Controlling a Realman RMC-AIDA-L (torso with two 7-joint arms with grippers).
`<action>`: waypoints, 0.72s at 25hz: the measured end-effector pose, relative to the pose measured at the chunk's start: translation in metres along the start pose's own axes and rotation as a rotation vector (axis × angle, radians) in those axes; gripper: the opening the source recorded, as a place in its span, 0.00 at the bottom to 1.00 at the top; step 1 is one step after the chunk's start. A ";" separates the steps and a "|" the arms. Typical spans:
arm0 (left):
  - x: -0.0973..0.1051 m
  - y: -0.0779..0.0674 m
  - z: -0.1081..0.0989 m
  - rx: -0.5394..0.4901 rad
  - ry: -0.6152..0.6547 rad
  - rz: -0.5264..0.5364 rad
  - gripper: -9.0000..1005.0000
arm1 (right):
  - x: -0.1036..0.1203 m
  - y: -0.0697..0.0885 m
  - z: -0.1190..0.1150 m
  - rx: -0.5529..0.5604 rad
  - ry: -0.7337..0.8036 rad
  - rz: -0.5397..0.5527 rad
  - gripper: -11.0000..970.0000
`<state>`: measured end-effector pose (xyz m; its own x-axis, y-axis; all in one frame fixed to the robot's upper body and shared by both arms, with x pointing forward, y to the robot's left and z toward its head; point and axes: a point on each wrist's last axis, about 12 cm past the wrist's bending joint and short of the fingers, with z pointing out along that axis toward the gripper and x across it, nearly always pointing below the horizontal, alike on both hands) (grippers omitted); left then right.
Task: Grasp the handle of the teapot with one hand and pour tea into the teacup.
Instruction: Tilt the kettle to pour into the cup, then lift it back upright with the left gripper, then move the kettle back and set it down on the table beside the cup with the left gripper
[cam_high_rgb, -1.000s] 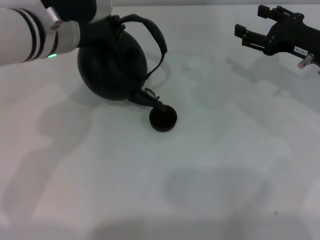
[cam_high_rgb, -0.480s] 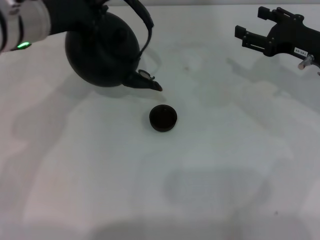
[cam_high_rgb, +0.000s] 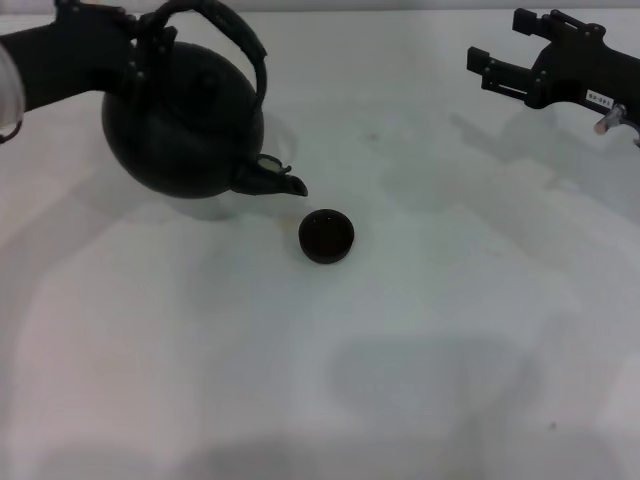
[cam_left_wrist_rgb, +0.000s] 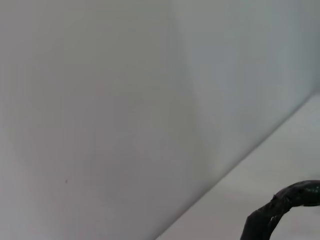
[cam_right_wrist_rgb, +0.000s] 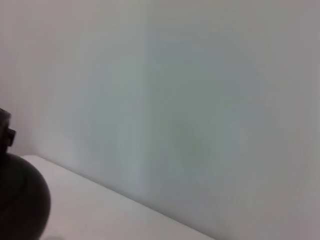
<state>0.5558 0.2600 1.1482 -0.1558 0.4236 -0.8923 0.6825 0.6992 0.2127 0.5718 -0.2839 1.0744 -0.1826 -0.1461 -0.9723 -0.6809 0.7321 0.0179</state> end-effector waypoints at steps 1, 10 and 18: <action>0.003 0.002 -0.003 0.005 -0.015 -0.016 0.13 | 0.000 0.000 0.000 0.000 0.001 0.000 0.87; 0.051 0.021 -0.043 -0.005 -0.192 -0.158 0.13 | 0.000 0.000 -0.001 -0.008 0.006 0.013 0.87; 0.094 0.009 -0.058 -0.041 -0.264 -0.157 0.13 | 0.003 0.002 -0.002 -0.017 0.019 0.017 0.87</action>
<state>0.5062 0.3399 1.0890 -0.0623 0.1483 -0.9870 0.6345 0.7693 0.0756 0.5687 -0.2843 1.0717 -0.2077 -0.1471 -0.9671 -0.6897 0.7231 0.0382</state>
